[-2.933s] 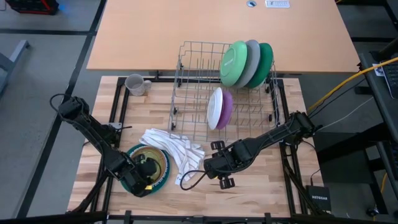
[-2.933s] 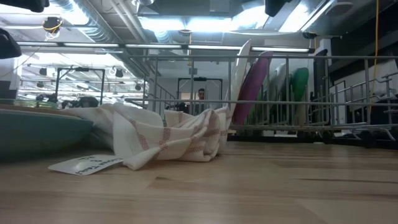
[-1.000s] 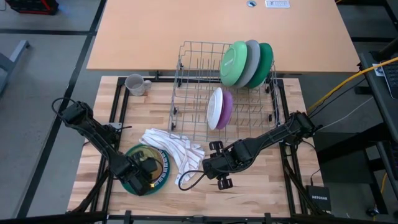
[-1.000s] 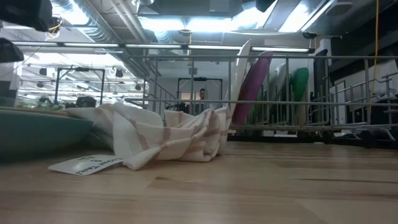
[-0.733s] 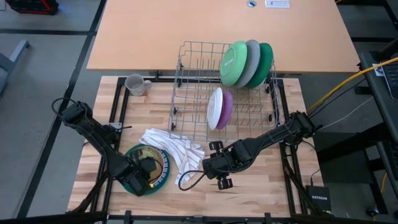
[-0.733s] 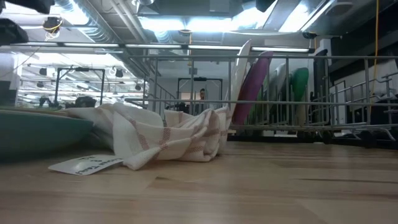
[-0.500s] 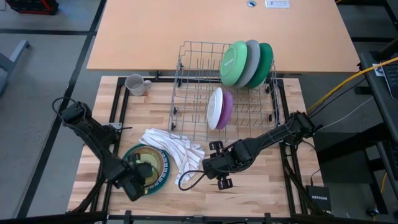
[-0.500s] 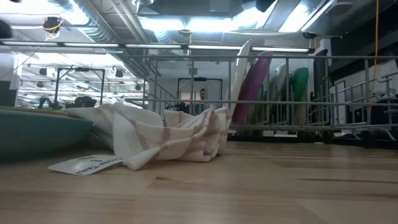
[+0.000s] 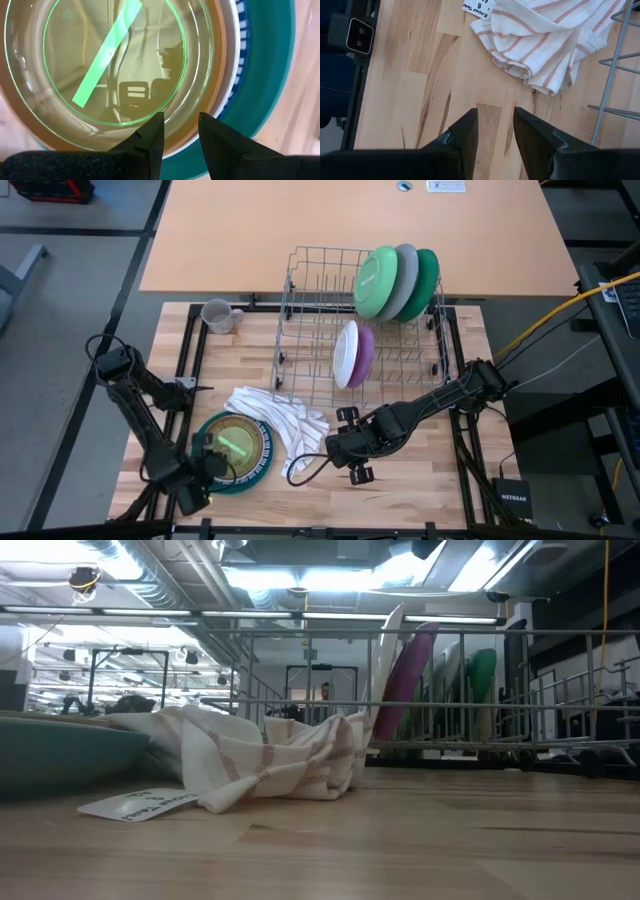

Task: Sort dishes
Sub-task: Put the transparent green plate into the dish rack

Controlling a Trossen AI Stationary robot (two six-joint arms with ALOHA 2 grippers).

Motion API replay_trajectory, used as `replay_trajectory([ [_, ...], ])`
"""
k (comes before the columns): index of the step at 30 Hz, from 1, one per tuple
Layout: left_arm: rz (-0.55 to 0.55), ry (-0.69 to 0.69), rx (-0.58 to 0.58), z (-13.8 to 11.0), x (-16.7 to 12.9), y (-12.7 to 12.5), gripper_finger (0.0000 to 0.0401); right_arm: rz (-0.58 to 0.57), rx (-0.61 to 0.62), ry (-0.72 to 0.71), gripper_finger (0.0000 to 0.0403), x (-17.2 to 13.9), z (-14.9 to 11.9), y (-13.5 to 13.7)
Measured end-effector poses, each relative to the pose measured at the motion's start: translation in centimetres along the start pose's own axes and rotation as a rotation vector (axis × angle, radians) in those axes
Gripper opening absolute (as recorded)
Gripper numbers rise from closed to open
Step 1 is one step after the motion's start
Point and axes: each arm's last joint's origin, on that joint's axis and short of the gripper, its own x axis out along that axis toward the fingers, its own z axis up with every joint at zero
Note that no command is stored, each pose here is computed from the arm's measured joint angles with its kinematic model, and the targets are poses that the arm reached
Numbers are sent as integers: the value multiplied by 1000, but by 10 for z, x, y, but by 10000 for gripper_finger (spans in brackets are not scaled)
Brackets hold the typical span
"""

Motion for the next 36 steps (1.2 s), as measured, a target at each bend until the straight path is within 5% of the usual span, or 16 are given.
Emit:
replay_trajectory([
  [36,100,54,189,-4,24,-10,111,0,0,-1,129,0,0,0],
])
